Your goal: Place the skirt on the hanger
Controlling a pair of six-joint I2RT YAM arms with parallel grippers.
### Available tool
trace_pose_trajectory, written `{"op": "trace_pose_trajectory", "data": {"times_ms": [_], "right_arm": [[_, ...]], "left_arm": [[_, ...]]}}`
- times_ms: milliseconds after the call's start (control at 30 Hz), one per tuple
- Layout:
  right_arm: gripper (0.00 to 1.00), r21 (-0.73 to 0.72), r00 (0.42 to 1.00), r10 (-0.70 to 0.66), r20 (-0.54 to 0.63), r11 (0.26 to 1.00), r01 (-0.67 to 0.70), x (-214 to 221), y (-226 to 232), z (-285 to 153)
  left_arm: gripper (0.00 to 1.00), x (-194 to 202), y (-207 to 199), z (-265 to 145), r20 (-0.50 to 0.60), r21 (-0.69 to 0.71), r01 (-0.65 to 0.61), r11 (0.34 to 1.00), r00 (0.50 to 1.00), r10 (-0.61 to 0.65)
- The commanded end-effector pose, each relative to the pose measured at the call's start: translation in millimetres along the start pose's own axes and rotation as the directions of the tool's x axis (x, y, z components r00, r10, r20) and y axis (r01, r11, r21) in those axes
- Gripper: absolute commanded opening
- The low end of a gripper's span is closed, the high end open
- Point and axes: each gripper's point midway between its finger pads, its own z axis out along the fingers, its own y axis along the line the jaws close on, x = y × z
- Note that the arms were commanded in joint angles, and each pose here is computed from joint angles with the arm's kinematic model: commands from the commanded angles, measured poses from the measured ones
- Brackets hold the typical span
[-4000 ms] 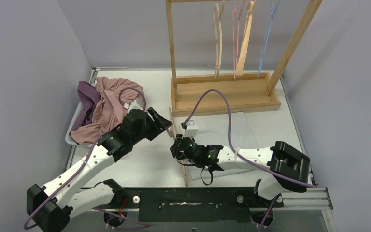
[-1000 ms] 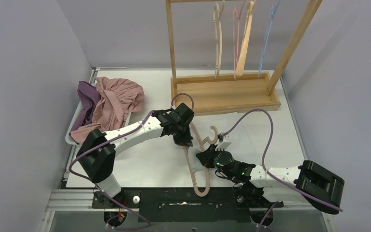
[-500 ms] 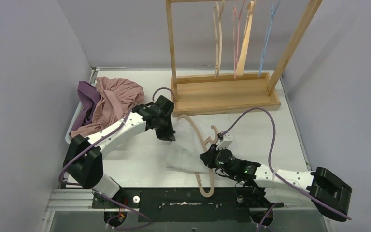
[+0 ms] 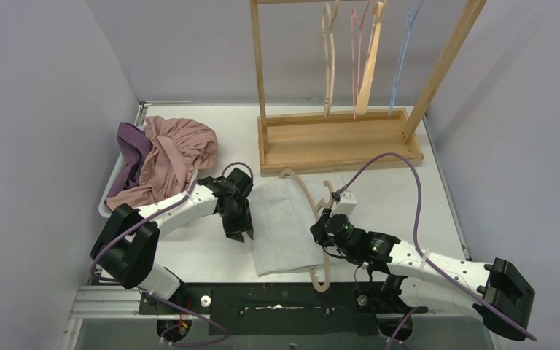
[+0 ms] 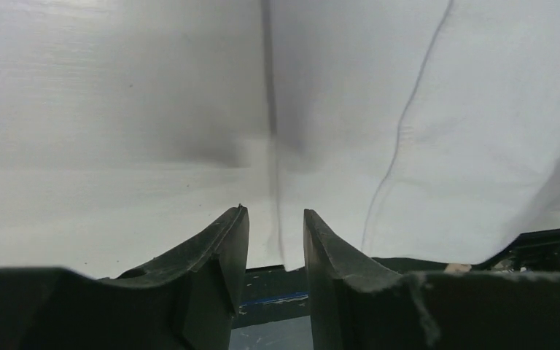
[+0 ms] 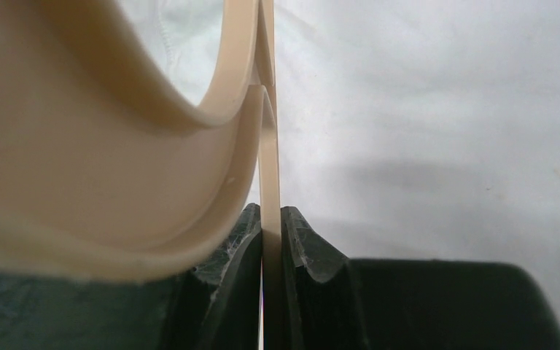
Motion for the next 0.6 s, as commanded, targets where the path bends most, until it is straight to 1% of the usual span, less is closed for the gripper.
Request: {"op": "trace_pose_trajectory", "data": {"times_ms": [0, 67, 233, 300, 367, 400, 467, 567], "right_arm": [[0.0, 0.147, 0.996, 0.028, 0.085, 0.988, -0.041, -30.3, -13.8, -5.9], [0.0, 0.156, 0.996, 0.012, 0.091, 0.987, -0.026, -34.5, -12.7, -7.0], [0.0, 0.186, 0.993, -0.026, 0.111, 0.983, 0.005, -35.7, -19.6, -8.3], [0.0, 0.173, 0.99, -0.057, 0.126, 0.984, 0.035, -34.3, -19.9, -7.5], [0.0, 0.156, 0.985, -0.083, 0.149, 0.986, 0.06, -32.5, -20.5, -5.9], [0.0, 0.151, 0.983, -0.094, 0.157, 0.986, 0.07, -30.6, -22.1, -5.0], [0.0, 0.155, 0.98, -0.103, 0.168, 0.985, 0.077, -27.8, -26.3, -3.5], [0.0, 0.192, 0.977, -0.109, 0.182, 0.979, 0.074, -26.0, -35.4, -4.6]], "left_arm": [[0.36, -19.4, -6.4, -11.1, 0.098, 0.027, 0.011, 1.0, 0.995, -0.013], [0.4, -31.2, -16.7, -20.0, 0.143, 0.068, 0.01, 0.998, 0.989, -0.02], [0.41, -57.2, -61.8, -38.5, 0.255, 0.277, -0.044, 0.96, 0.967, -0.029], [0.41, -57.5, -80.0, -37.6, 0.247, 0.377, -0.047, 0.925, 0.968, -0.051], [0.39, -48.1, -92.3, -27.3, 0.195, 0.464, -0.037, 0.885, 0.979, -0.062], [0.38, -43.4, -94.5, -21.4, 0.171, 0.484, -0.024, 0.875, 0.983, -0.067], [0.35, -35.9, -90.6, -7.0, 0.148, 0.469, -0.012, 0.883, 0.987, -0.065], [0.34, -24.9, -56.6, 21.3, 0.117, 0.301, 0.022, 0.953, 0.991, -0.06]]}}
